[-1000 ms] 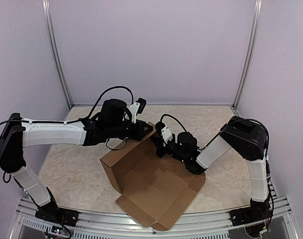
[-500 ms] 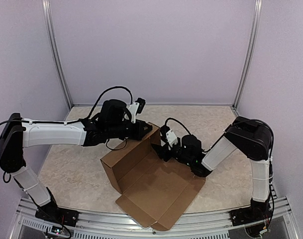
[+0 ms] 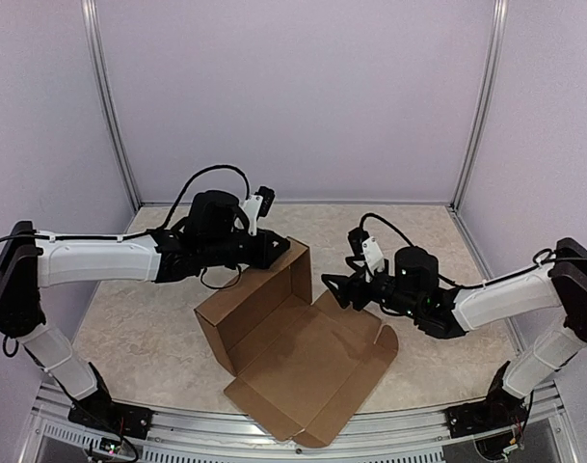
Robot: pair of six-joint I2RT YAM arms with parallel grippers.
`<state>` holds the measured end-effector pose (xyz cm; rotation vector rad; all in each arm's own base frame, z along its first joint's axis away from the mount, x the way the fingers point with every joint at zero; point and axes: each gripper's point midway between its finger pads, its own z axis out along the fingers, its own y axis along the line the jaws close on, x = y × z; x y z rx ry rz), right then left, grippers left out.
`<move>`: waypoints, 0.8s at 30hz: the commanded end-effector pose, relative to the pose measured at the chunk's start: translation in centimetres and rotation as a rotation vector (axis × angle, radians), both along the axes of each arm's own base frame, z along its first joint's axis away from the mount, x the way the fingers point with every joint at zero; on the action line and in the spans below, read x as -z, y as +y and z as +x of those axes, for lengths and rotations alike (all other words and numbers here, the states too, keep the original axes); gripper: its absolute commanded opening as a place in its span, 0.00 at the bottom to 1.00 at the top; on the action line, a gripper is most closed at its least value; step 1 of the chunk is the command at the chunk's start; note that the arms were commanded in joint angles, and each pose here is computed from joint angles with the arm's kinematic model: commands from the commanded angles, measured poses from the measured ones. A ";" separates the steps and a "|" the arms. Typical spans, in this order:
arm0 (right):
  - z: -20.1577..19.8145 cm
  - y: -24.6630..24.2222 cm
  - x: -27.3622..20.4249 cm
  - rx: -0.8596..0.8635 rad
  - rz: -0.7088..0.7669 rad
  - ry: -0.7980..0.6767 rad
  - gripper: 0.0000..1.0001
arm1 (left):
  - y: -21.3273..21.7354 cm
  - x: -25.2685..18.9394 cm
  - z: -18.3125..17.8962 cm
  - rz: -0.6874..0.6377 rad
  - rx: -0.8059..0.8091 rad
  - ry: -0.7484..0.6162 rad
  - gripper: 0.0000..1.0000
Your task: Fold the paper box
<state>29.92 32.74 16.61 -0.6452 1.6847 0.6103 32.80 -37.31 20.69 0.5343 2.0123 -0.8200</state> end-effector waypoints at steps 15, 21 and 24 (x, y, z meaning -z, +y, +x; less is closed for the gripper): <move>-8.9 -12.5 3.0 0.267 0.010 0.652 1.00 | 6.4 -5.0 -3.0 0.042 -0.047 -0.079 0.99; -12.8 -12.9 5.0 0.227 0.076 0.861 1.00 | 9.4 -5.5 -4.2 0.018 -0.118 -0.103 0.99; -13.9 -13.5 5.7 0.252 0.100 0.938 1.00 | 10.6 -5.8 -4.8 -0.017 -0.148 -0.118 0.99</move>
